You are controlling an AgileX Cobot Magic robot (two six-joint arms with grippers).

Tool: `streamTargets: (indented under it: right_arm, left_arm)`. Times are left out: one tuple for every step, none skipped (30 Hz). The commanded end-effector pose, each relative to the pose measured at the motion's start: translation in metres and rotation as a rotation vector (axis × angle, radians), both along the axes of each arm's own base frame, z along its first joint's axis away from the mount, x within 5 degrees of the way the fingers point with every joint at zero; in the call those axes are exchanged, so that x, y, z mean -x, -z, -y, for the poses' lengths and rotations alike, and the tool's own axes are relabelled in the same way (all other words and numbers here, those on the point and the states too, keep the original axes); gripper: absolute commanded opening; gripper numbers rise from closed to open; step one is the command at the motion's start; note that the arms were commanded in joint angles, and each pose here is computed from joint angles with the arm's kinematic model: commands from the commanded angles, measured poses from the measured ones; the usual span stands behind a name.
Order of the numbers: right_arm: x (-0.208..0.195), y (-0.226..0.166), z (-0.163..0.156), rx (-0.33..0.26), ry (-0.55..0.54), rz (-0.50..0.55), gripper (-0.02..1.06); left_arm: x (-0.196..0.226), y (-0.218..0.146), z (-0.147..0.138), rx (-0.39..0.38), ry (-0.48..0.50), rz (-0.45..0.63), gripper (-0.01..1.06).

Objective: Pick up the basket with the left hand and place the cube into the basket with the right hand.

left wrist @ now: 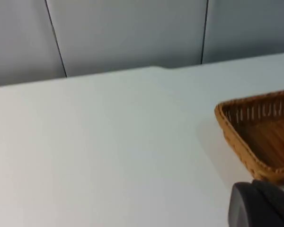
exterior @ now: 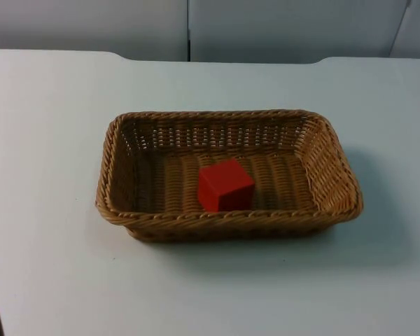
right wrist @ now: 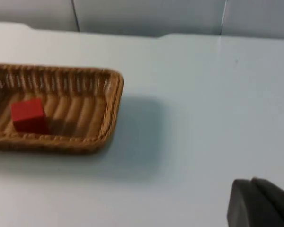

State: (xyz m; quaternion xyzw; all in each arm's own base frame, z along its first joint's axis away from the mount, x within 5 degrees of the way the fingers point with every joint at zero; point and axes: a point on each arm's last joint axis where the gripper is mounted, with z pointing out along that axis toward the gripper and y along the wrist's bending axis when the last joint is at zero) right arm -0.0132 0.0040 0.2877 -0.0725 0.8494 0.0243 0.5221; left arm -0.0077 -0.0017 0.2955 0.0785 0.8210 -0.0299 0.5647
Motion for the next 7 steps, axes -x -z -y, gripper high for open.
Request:
streamTargets:
  right_arm:
    - [-0.004,0.007,-0.002,-0.003,-0.022,-0.01,0.0]
    - [-0.004,0.007,-0.002,-0.004,-0.022,-0.006,0.0]
    - [-0.005,0.009,-0.002,0.002,-0.018,-0.014,0.0]
    - [-0.006,0.009,-0.001,0.002,-0.013,-0.011,0.0]
    - [-0.006,0.009,-0.001,0.002,-0.013,-0.011,0.0]
    - [-0.006,0.009,-0.001,0.002,-0.013,-0.011,0.0]
    - [-0.006,0.009,-0.001,0.002,-0.013,-0.011,0.0]
  left_arm:
    - [0.0,0.004,0.0,0.007,0.002,-0.023,0.0]
    - [0.001,0.004,0.0,0.006,0.002,-0.028,0.0]
    - [0.001,0.006,0.0,0.003,0.002,-0.042,0.0]
    - [0.001,0.009,0.0,-0.001,0.002,-0.068,0.0]
    - [0.001,0.013,0.0,-0.009,0.0,-0.099,0.0]
    - [0.001,0.013,0.0,-0.009,0.0,-0.099,0.0]
    - [0.0,0.016,-0.001,-0.01,-0.006,-0.111,0.0]
